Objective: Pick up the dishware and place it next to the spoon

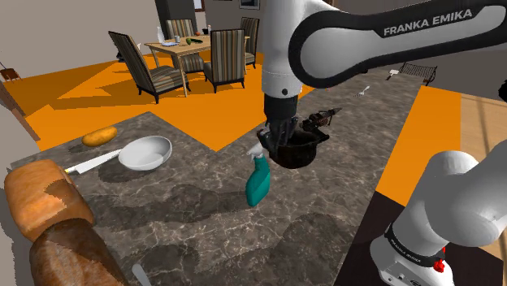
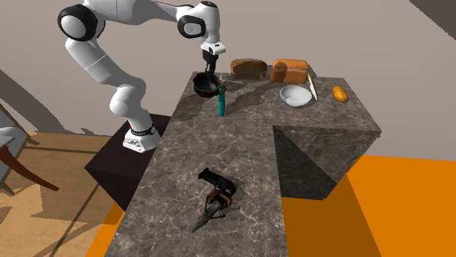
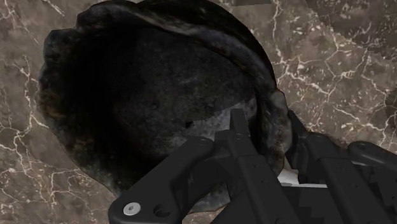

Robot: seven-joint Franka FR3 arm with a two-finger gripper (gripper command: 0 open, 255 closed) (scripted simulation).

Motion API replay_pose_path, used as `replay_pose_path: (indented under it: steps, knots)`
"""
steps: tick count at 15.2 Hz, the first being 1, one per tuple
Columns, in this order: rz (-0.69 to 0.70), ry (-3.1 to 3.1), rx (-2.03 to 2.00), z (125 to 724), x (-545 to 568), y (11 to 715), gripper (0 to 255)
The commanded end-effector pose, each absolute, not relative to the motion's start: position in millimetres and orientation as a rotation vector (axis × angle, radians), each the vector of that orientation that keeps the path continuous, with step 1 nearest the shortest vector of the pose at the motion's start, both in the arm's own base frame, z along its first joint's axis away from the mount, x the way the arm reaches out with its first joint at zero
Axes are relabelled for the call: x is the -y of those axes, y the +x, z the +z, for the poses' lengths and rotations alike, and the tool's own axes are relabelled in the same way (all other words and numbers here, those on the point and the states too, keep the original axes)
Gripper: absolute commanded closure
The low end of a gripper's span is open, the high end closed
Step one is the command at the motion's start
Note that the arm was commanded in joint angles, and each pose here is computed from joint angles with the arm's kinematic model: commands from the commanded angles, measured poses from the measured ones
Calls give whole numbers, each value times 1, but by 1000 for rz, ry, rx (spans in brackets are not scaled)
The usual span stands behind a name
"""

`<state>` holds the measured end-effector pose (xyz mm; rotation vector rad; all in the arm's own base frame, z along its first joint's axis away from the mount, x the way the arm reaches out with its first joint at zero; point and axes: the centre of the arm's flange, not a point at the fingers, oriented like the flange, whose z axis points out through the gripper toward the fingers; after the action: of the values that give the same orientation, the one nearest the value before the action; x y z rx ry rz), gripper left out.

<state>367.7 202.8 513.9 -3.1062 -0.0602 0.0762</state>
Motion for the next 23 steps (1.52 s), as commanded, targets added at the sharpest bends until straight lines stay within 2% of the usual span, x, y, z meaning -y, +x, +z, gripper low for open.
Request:
replay_pose_path:
  steps: [1,23]
  knots:
    - [75,-3106,58,516,-226,352,255]
    - [75,-3106,58,517,-466,189,255]
